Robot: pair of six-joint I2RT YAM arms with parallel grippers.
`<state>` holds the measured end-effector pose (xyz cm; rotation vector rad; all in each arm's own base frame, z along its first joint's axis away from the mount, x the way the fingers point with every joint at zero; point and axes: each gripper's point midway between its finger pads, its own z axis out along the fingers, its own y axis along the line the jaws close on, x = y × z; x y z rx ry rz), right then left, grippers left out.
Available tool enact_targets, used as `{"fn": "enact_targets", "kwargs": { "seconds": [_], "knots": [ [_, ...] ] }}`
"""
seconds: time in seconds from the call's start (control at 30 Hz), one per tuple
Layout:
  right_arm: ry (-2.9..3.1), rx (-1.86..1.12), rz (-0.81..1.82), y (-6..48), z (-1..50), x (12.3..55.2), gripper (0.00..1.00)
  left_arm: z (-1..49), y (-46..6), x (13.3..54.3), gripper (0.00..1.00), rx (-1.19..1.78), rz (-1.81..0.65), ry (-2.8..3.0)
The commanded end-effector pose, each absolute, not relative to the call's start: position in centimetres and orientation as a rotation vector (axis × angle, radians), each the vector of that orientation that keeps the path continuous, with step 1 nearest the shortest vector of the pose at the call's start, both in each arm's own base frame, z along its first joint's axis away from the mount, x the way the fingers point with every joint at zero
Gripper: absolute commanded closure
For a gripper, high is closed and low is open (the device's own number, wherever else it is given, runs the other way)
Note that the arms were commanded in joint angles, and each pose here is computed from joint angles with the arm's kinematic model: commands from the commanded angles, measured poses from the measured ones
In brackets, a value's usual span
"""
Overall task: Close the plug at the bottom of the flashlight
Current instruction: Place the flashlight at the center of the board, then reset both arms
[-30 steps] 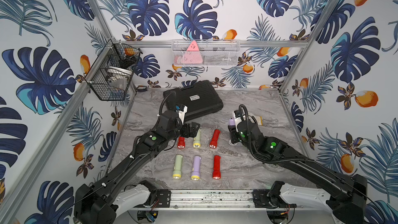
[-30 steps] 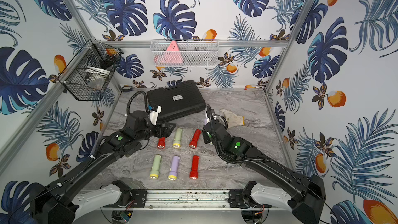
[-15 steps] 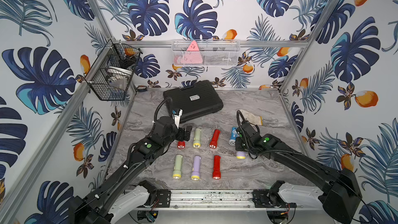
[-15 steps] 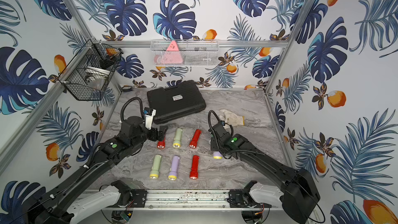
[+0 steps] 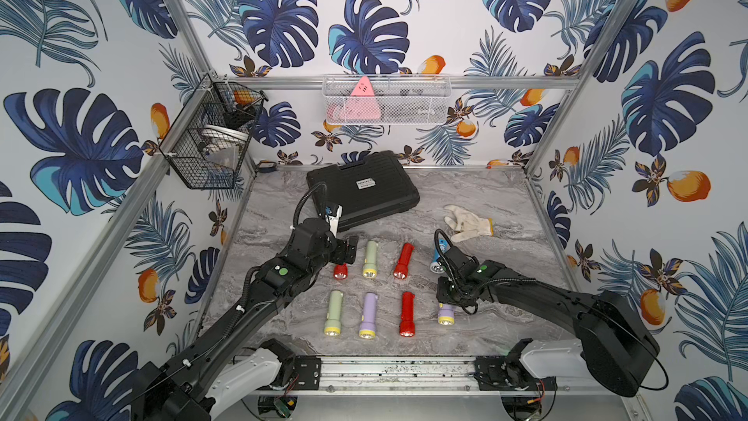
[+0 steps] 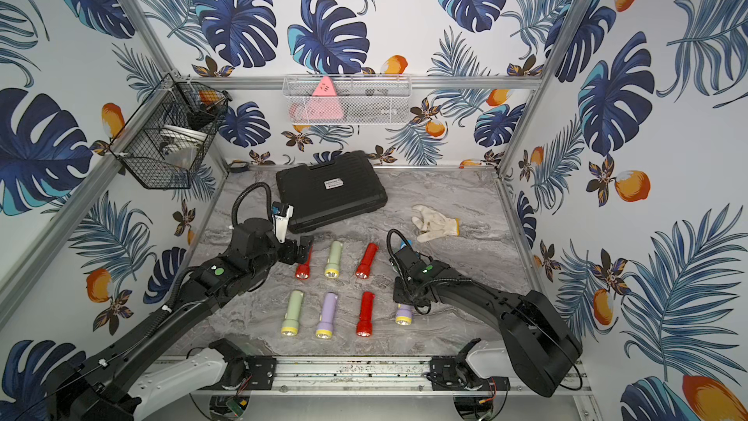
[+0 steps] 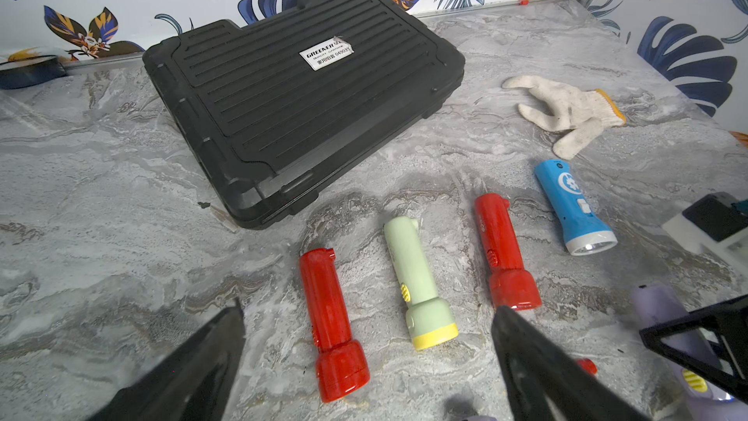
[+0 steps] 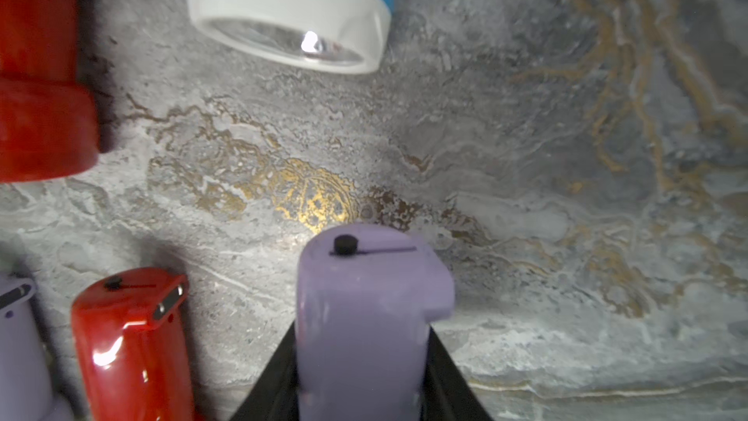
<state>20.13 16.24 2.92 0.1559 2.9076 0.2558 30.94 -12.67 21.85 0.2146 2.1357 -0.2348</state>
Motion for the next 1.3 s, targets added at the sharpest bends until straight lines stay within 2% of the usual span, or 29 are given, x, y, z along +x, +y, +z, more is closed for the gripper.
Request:
{"fn": "enact_targets", "kwargs": {
  "seconds": [0.0,0.1,0.3,0.37,0.57,0.67,0.87,1.0,1.13,1.27],
  "knots": [
    [2.911,0.185,0.317,17.2,2.6,20.3,0.99,21.6,-12.4,31.1,0.01,0.22,-0.209,2.144],
    [2.929,0.183,0.292,17.0,2.1,20.1,0.94,21.4,-12.4,31.2,0.01,0.22,-0.204,2.154],
    [2.932,0.189,0.315,17.0,2.1,19.8,0.68,21.2,-12.4,31.2,0.01,0.221,-0.194,2.16],
    [2.922,0.179,0.326,17.1,2.5,19.9,0.55,21.2,-12.3,31.2,0.01,0.22,-0.192,2.159],
    [2.844,0.144,0.343,17.5,5.9,21.3,0.28,21.0,-12.0,31.3,0.01,0.218,-0.165,2.163],
    [2.764,0.114,0.323,17.0,8.8,22.7,0.09,20.9,-11.8,31.4,0.01,0.219,-0.145,2.167],
    [2.426,0.108,0.163,12.3,15.5,29.4,0.05,20.4,-11.6,31.5,0.01,0.219,-0.126,2.17],
    [2.151,0.101,-0.02,7.1,17.4,34.0,0.02,19.6,-11.6,31.7,0.01,0.223,-0.108,2.187],
    [2.048,0.27,-0.157,-0.2,15.8,36.4,0.01,18.9,-11.2,32.0,0.01,0.228,-0.069,2.184],
    [2.031,0.463,-0.135,-5.1,11.6,36.4,0.02,18.5,-10.0,32.8,0.01,0.195,-0.001,2.13]
  ]
}}
